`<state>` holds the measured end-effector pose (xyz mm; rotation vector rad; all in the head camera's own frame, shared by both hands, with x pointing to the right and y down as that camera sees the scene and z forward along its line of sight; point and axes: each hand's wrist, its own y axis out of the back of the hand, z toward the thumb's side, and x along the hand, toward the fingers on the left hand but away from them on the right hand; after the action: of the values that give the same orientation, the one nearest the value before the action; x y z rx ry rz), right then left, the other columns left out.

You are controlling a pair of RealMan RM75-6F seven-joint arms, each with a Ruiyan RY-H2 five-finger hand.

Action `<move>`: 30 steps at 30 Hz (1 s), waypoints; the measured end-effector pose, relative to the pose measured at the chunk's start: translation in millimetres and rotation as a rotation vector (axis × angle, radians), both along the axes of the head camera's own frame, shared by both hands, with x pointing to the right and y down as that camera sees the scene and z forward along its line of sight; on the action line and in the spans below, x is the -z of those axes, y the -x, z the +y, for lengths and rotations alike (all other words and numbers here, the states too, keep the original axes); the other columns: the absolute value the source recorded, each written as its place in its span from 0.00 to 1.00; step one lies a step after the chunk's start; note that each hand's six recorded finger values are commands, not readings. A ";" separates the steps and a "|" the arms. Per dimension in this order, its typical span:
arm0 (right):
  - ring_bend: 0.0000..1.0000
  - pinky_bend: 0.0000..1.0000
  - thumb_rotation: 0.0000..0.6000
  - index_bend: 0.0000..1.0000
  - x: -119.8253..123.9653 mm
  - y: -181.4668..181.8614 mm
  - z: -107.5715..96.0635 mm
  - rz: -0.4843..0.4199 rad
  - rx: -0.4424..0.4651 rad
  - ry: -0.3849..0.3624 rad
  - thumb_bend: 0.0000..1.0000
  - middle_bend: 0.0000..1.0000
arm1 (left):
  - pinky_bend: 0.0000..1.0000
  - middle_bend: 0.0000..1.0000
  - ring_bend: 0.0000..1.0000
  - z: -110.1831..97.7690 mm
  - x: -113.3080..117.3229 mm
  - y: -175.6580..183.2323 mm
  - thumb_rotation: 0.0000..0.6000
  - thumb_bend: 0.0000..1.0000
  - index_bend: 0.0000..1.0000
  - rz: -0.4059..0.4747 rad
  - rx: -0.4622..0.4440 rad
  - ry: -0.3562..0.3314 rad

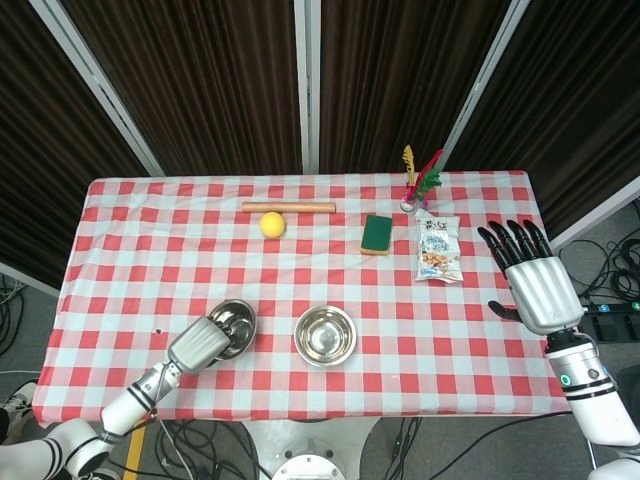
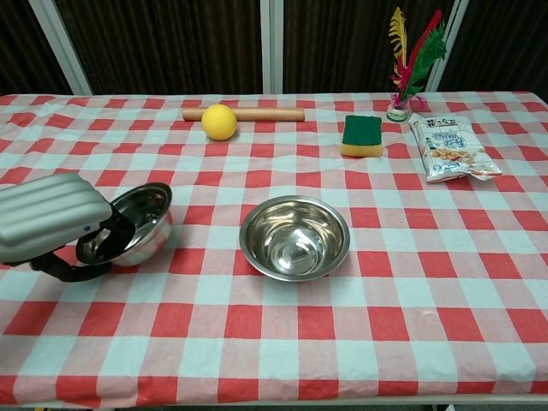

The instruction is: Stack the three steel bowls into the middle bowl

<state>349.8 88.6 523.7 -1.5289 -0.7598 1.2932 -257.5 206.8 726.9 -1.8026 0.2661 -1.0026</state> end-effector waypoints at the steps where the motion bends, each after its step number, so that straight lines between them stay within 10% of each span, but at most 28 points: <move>1: 0.00 0.00 1.00 0.00 -0.4 -0.3 0.2 0.001 0.000 0.001 0.00 0.06 | 0.71 0.72 0.68 -0.6 0.8 -1.0 1.00 0.37 0.70 0.006 -0.001 -0.007; 12: 0.00 0.00 1.00 0.00 4.3 -0.3 -1.4 -0.013 -0.003 -0.012 0.00 0.06 | 0.71 0.73 0.68 -10.0 9.8 -18.0 1.00 0.38 0.71 0.045 -0.045 -0.050; 30: 0.00 0.00 1.00 0.00 60.3 -21.1 -23.0 -0.174 -0.133 -0.187 0.04 0.07 | 0.71 0.74 0.68 -24.5 40.7 -141.8 1.00 0.38 0.71 0.133 -0.170 -0.131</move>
<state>370.9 65.7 463.4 -1.4717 -1.0796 1.1579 -115.7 182.3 686.3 -1.7423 0.2496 -0.7311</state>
